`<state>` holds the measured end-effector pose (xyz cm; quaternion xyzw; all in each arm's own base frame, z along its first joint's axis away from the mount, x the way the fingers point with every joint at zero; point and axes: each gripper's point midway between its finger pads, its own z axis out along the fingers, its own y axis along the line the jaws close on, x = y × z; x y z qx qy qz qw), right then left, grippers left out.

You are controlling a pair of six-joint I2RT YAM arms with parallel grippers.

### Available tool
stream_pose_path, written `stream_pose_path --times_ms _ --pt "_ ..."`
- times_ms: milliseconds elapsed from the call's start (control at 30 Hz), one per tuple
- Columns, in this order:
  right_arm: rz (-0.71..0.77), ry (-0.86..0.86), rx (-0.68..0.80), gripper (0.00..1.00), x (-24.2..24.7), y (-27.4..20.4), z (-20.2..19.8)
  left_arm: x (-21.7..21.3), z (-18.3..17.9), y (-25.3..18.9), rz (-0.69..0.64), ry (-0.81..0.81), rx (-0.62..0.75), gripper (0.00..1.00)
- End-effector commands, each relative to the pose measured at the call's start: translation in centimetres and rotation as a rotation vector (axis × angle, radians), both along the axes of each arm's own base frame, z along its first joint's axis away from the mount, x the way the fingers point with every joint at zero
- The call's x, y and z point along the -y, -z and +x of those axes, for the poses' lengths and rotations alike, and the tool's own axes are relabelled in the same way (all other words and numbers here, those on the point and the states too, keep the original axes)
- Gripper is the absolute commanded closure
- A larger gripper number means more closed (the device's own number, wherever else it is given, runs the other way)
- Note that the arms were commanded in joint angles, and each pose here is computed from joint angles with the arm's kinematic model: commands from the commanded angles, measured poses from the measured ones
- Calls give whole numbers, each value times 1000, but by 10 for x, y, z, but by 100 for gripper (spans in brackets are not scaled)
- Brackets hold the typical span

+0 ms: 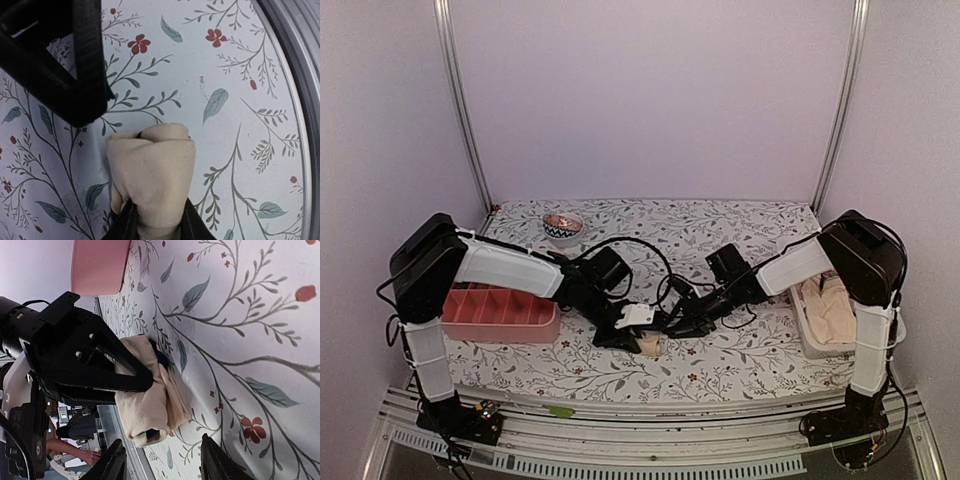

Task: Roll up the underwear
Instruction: Roll the underwear at the center of the board.

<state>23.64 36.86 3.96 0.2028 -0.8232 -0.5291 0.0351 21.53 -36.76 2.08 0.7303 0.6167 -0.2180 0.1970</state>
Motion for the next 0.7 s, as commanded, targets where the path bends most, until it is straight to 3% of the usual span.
stream_pose_path --times_ms 0,133,267,567,633,667 --pt "24 12 13 50 -23 -3 12 -28 -26 37 142 -15 -180 77" --pt "25 -9 -26 50 -32 8 10 -27 -25 38 147 -24 -186 77" --pt "24 -42 -62 59 -38 19 2 -26 -22 40 150 -32 -175 76" --pt "18 -71 -79 91 -36 31 -7 -26 -17 42 158 -48 -159 75" --pt "29 -81 -89 88 -36 29 -9 -26 -17 42 160 -49 -157 75" --pt "34 -85 -98 81 -36 28 -10 -26 -17 42 159 -50 -155 75"
